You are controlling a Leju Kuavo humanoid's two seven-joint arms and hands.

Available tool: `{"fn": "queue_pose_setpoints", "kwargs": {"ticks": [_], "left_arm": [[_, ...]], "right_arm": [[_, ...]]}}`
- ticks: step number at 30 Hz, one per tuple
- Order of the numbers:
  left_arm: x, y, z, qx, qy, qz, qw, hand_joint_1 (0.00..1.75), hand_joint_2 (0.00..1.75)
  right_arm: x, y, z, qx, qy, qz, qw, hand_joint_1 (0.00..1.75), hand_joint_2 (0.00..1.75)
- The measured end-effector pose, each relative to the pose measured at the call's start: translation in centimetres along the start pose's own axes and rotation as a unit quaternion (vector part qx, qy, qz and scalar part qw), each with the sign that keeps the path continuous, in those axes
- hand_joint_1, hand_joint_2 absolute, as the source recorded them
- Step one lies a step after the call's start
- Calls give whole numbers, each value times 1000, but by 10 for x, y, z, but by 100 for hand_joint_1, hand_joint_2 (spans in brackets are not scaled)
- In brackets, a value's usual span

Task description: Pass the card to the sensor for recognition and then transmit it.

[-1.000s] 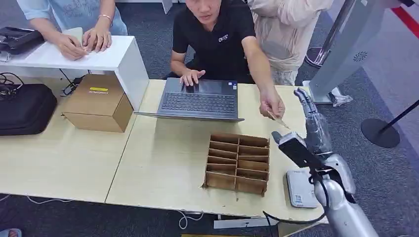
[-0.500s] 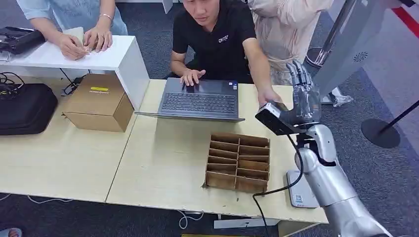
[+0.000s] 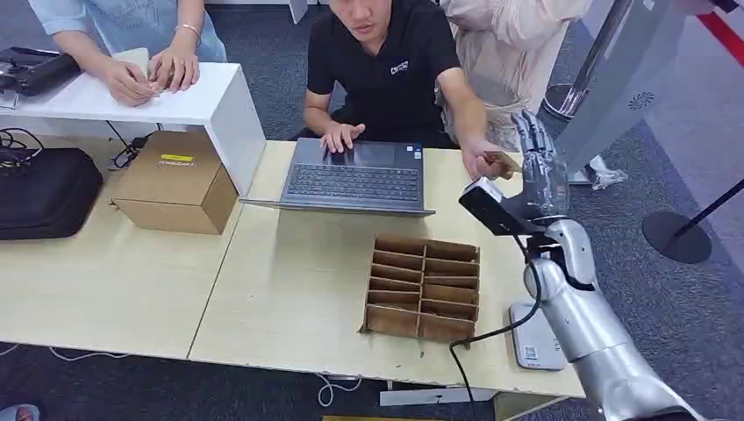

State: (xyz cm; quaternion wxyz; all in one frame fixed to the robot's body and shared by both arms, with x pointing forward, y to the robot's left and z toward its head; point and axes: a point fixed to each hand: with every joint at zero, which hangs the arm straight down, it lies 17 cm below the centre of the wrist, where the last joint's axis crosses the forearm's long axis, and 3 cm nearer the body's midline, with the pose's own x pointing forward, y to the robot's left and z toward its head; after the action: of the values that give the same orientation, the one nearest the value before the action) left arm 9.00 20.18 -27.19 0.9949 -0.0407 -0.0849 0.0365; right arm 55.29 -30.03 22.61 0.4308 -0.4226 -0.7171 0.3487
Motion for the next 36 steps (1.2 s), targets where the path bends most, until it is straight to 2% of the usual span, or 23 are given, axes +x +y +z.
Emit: {"fn": "queue_pose_setpoints", "kwargs": {"ticks": [4, 6, 8, 9, 10, 11, 13, 36], "left_arm": [[0, 0, 0, 0, 0, 0, 1000, 0, 175], [0, 1, 0, 0, 0, 1, 1000, 0, 175], [0, 1, 0, 0, 0, 1, 1000, 0, 175], [0, 1, 0, 0, 0, 2, 1000, 0, 175], [0, 1, 0, 0, 0, 2, 1000, 0, 175], [0, 1, 0, 1, 1, 3, 1000, 0, 175], [0, 1, 0, 1, 1, 4, 1000, 0, 175], [-1, 1, 0, 1, 3, 10, 1000, 0, 175]], "right_arm": [[-2, -3, 2, -1, -1, -1, 1000, 0, 175], [-2, -4, 3, -2, 0, -3, 1000, 9, 175], [-3, -4, 3, 0, 2, -6, 1000, 103, 175], [-4, -4, 3, 1, 3, -7, 1000, 103, 175], [-4, -4, 3, 1, 3, -7, 1000, 134, 175], [-4, -4, 3, 1, 2, -7, 1000, 157, 175], [-3, -4, 3, 1, 2, -7, 1000, 175, 175], [6, -8, 6, -8, -7, 10, 1000, 175, 175]]}}
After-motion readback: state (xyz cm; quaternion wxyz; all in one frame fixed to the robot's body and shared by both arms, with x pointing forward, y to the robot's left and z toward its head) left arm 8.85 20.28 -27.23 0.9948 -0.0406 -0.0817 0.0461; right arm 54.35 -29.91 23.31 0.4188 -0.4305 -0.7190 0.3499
